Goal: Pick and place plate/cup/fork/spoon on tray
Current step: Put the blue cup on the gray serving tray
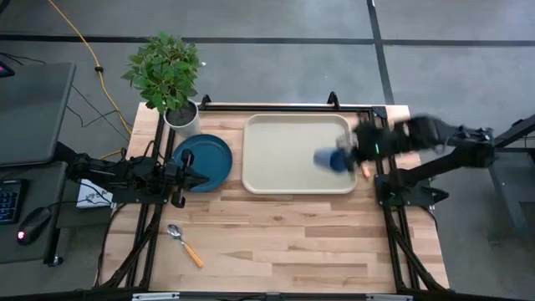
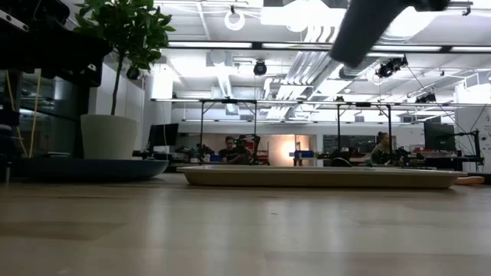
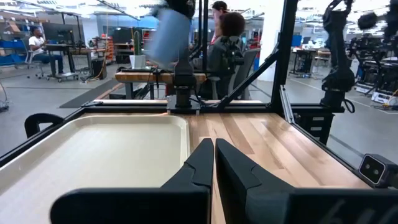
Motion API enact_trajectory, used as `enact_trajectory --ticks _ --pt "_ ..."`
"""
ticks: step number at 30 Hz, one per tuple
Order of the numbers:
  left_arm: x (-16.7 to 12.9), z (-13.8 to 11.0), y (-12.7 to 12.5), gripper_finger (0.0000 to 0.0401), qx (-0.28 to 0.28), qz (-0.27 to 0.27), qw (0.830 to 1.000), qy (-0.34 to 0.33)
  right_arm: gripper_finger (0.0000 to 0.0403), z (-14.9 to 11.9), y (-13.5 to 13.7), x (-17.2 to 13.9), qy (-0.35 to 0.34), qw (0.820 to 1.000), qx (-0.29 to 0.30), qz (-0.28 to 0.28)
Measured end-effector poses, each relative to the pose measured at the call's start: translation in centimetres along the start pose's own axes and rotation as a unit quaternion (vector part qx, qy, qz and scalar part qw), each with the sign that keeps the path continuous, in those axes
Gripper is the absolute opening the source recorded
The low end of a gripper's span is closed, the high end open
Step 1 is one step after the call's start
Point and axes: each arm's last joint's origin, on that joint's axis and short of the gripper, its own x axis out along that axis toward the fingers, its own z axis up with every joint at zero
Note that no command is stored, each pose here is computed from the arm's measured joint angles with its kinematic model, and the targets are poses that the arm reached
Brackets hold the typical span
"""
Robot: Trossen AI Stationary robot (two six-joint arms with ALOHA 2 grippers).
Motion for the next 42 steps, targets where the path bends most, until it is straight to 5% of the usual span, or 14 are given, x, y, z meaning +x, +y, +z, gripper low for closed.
enact_trajectory --ticks 7,11,17,22,33,42 --pt "0.0 0.0 0.0 0.0001 0.000 0.000 1.000 0.000 0.0001 8.8 -3.7 3.8 0.026 0.989 -0.024 -0.143" --pt "0.0 0.0 0.0 0.0001 0.000 0.000 1.000 0.000 0.0001 11.5 -7.7 8.9 0.111 0.985 0.006 -0.134" --pt "0.0 0.0 0.0 0.0001 0.000 0.000 1.000 0.000 0.0000 10.8 -14.1 14.8 0.195 0.969 0.082 -0.128" --pt "0.0 0.0 0.0 0.0000 0.000 0.000 1.000 0.000 0.0000 10.2 -16.9 16.5 0.177 0.965 0.138 -0.137" --pt "0.0 0.0 0.0 0.0001 0.000 0.000 1.000 0.000 0.0000 10.4 -17.9 17.3 0.134 0.960 0.216 -0.118" --pt "0.0 0.0 0.0 0.0000 0.000 0.000 1.000 0.000 0.0000 10.2 -18.4 18.8 0.169 0.947 0.250 -0.107"
